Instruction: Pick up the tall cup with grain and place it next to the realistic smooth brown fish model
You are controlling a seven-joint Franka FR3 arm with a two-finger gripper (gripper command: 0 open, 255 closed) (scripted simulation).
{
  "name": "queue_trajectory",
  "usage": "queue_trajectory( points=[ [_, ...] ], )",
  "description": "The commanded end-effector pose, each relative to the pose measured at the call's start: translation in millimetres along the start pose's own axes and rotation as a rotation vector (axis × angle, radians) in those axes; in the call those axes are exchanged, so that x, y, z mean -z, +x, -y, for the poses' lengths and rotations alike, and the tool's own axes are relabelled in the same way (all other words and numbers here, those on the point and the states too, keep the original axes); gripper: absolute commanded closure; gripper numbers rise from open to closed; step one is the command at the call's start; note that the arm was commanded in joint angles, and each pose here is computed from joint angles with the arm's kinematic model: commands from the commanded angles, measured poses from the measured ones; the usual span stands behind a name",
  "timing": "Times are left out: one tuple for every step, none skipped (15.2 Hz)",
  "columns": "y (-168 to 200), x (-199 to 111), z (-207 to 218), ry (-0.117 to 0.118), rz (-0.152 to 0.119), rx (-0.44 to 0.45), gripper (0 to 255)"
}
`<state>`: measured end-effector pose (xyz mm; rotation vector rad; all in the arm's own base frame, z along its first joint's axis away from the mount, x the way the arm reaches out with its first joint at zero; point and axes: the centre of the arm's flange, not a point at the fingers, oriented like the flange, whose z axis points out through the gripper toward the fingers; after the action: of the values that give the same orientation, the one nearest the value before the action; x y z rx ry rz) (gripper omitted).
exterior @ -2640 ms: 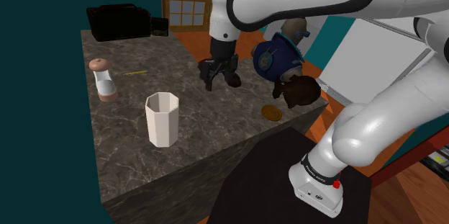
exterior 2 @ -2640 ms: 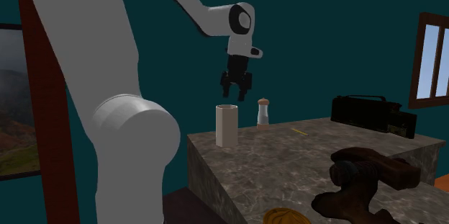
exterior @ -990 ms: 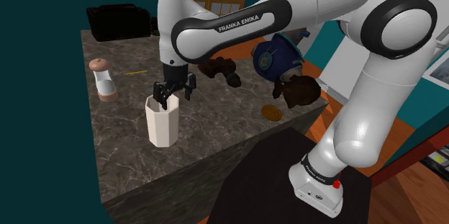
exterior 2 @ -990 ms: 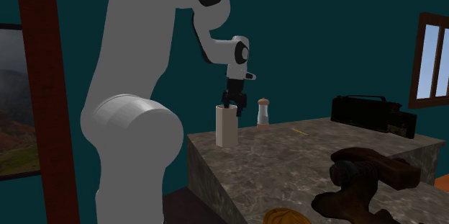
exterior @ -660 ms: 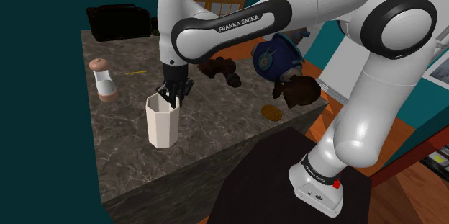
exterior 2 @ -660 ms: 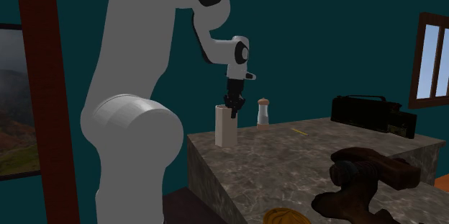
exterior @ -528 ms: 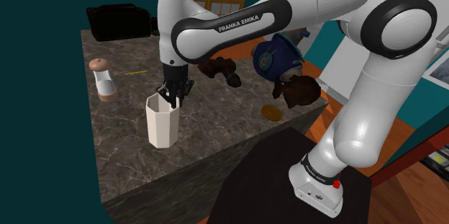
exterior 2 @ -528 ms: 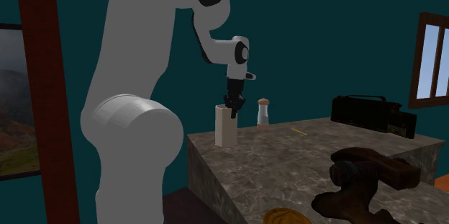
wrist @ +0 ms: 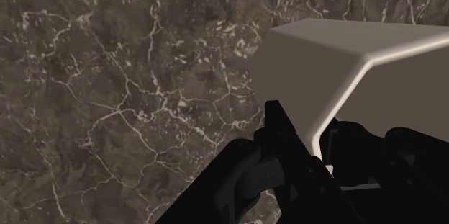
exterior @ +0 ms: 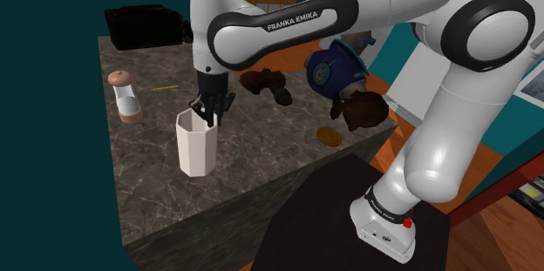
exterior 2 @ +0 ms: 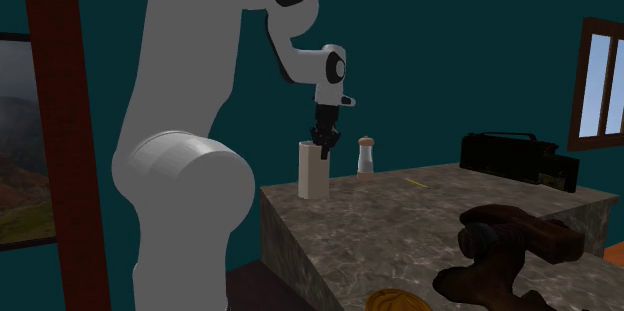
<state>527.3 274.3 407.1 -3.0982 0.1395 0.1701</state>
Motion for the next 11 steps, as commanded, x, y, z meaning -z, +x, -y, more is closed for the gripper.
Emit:
queue_trajectory(
  points=[
    [-0.4,10.7,-0.3,0.0,0.0,0.0,255],
    [-1.0,15.9,-0.1,0.0,0.0,0.0,255],
    [-1.6,21.1,0.1,0.0,0.0,0.0,255],
    [-2.2,26.4,0.2,0.0,0.0,0.0,255],
    [-2.7,31.6,0.4,0.0,0.0,0.0,255],
    [-3.3,36.9,0.5,0.0,0.0,0.0,255],
    [-3.9,42.1,0.7,0.0,0.0,0.0,255],
    [-4.5,47.4,0.9,0.0,0.0,0.0,255],
    [-5.1,52.6,1.0,0.0,0.0,0.0,255],
    [-5.7,57.9,1.2,0.0,0.0,0.0,255],
    [-6.3,63.1,1.3,0.0,0.0,0.0,255]
  ],
)
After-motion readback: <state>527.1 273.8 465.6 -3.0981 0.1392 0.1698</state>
